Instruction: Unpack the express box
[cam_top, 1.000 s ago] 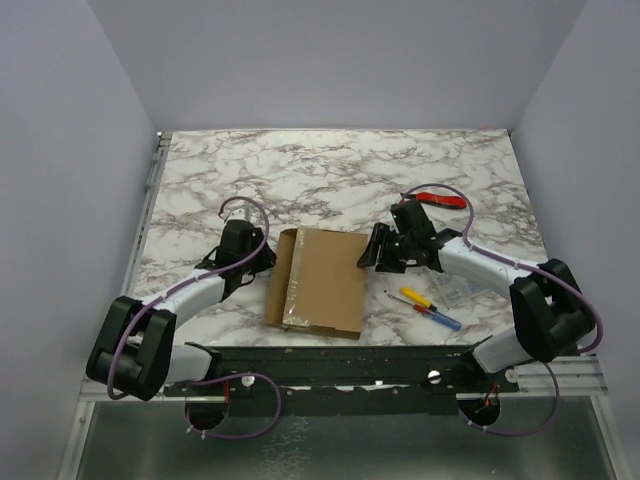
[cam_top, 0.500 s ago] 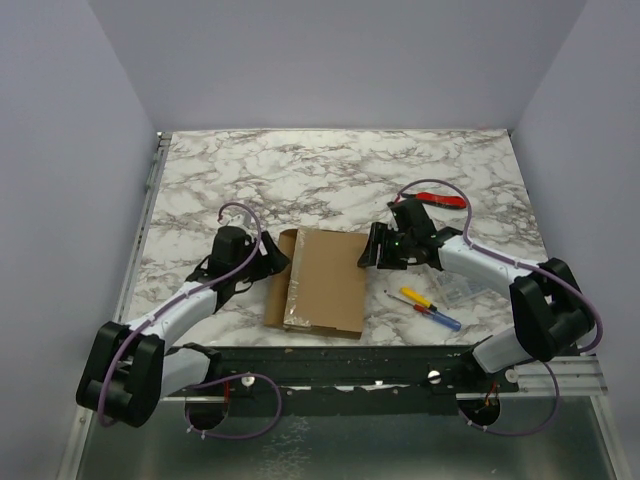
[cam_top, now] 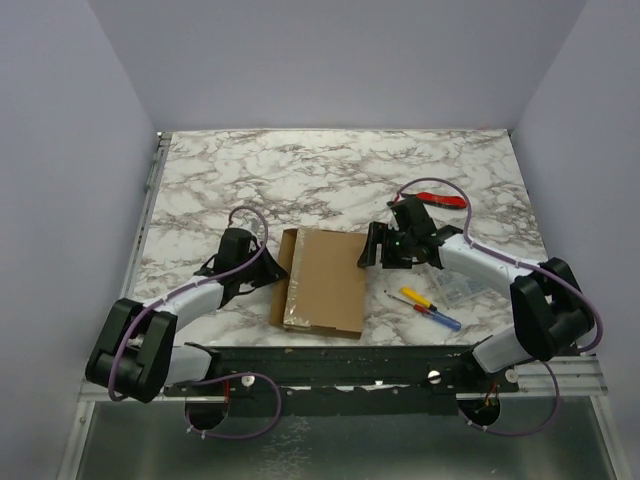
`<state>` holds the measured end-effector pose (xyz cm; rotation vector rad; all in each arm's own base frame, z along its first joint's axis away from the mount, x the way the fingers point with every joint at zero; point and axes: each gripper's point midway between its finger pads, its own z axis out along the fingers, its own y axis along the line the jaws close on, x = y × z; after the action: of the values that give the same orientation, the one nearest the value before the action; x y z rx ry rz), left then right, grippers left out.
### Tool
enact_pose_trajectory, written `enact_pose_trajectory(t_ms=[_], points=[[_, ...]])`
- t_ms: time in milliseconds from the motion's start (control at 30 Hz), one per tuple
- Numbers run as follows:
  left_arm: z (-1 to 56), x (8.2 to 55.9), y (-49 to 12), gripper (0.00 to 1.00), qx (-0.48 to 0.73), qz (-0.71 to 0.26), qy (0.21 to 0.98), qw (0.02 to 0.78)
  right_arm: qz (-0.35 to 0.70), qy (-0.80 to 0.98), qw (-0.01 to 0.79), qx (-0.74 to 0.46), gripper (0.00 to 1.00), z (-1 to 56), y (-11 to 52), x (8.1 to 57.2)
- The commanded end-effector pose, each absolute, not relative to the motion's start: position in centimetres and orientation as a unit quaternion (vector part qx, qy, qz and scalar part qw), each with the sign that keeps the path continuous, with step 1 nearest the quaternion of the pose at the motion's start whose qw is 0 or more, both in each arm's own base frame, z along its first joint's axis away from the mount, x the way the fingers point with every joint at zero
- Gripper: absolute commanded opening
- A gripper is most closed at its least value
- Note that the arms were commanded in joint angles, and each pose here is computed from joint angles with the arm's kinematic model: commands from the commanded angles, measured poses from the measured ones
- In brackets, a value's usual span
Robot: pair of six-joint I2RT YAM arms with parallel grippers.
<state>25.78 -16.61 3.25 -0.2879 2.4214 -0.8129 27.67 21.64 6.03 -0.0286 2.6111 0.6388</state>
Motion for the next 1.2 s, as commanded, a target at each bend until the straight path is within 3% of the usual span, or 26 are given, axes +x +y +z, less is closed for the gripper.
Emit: enact_pose_trajectory(t_ms=[0,33,100,233,500,600,867,1167], points=[[7.0,26.9,-15.8,0.0,-0.055,-0.272,0.908,0.314,0.12,0.963,0.24,-0.017,0.79,6.5,17.5,28.0],[8.5,27.1,-15.7,0.0,-0.042,-0.268,0.906,0.326,0.093,0.964,0.25,-0.016,0.83,7.5,16.8,28.4],[12.5,27.9,-15.9,0.0,-0.011,-0.268,0.896,0.354,0.06,0.961,0.27,-0.021,0.99,9.6,16.1,28.9],[19.5,29.1,-14.6,0.0,0.017,-0.227,0.888,0.399,0.081,0.952,0.295,-0.029,1.0,13.6,17.5,29.3],[27.0,30.2,-13.4,0.0,0.094,-0.165,0.89,0.415,0.419,0.857,0.297,-0.055,1.0,23.1,29.3,27.0],[28.2,30.6,-13.8,0.0,0.1,-0.174,0.885,0.419,0.483,0.817,0.31,-0.062,1.0,25.9,32.2,26.8],[25.9,30.1,-17.6,0.0,0.101,-0.273,0.883,0.367,0.526,0.814,0.241,-0.057,0.99,22.9,37.4,27.6],[24.2,29.3,-18.4,0.0,0.105,-0.301,0.879,0.354,0.509,0.838,0.194,-0.022,0.94,15.0,36.7,26.5]])
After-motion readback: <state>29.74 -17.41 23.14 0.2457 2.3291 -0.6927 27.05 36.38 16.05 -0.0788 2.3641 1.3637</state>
